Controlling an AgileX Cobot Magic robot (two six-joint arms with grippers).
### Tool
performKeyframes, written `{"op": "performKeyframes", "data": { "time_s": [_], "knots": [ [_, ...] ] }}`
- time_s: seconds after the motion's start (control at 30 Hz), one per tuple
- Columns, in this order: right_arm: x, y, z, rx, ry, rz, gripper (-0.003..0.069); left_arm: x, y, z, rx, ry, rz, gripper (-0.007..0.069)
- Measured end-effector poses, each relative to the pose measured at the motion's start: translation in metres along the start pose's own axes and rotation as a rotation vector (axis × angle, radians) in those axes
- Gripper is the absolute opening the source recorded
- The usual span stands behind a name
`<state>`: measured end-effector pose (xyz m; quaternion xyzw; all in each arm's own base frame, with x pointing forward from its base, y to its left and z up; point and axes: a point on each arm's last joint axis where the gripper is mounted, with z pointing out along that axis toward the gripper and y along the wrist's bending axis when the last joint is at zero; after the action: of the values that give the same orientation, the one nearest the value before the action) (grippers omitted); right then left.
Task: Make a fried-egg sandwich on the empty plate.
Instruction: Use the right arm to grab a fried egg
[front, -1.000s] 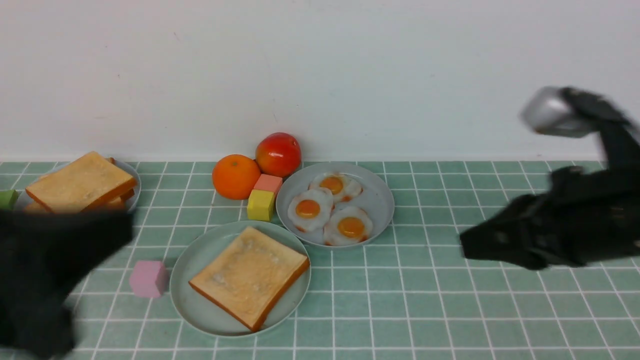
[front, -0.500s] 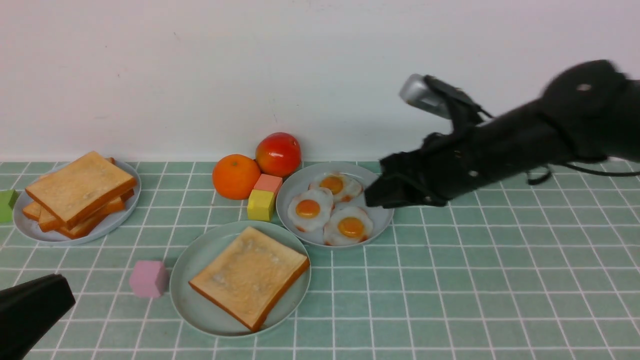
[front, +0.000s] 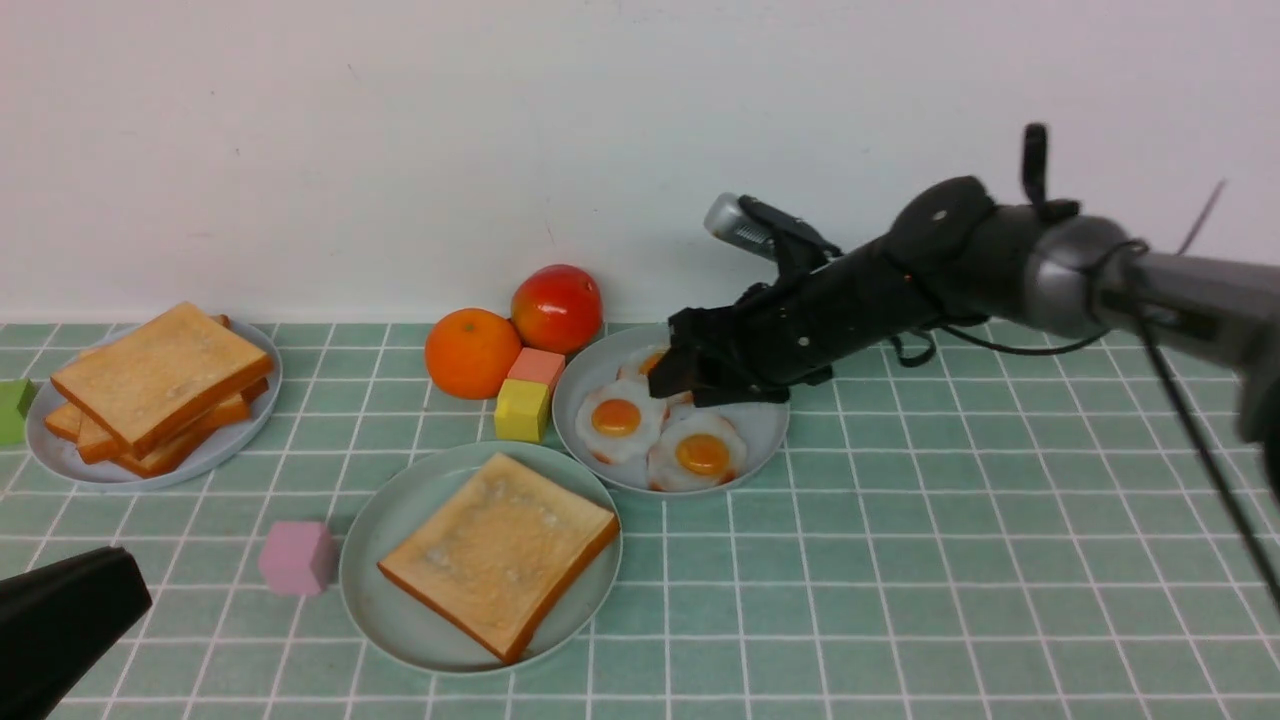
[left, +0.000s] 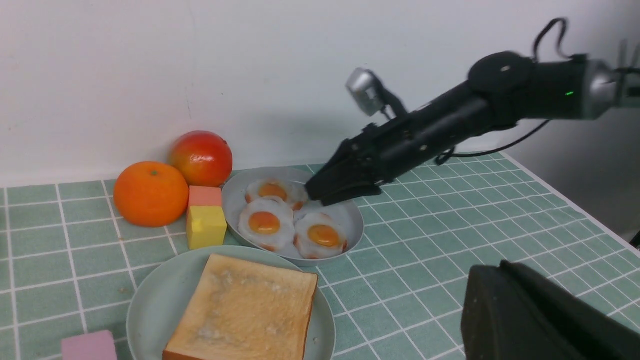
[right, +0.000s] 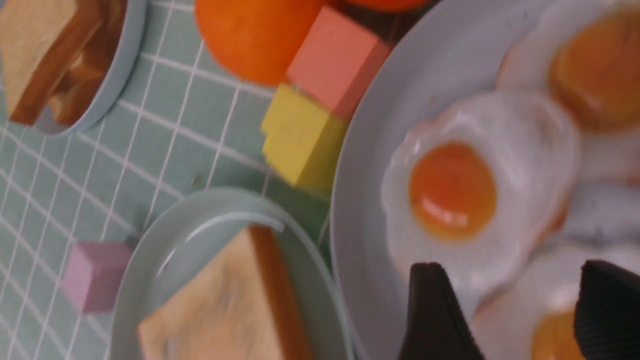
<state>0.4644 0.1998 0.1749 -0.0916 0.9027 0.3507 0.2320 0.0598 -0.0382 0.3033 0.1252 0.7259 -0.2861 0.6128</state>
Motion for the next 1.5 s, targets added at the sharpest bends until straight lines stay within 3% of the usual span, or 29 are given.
{"op": "performKeyframes", "data": {
  "time_s": [0.33,1.17,1.5],
  "knots": [
    [-0.005,-0.021,0.033,0.007,-0.013,0.056,0.0392,0.0,0.0,0.0,0.0,-0.001,0.002,-0.0013],
    [-0.006,-0.024,0.038,-0.005,-0.047,0.08,0.0386,0.0,0.0,0.0,0.0,-0.001,0.002,-0.0012],
    [-0.002,-0.018,0.045,0.006,-0.039,0.015,0.0295,0.0,0.0,0.0,0.0,-0.001,0.002,-0.0011]
  ]
}}
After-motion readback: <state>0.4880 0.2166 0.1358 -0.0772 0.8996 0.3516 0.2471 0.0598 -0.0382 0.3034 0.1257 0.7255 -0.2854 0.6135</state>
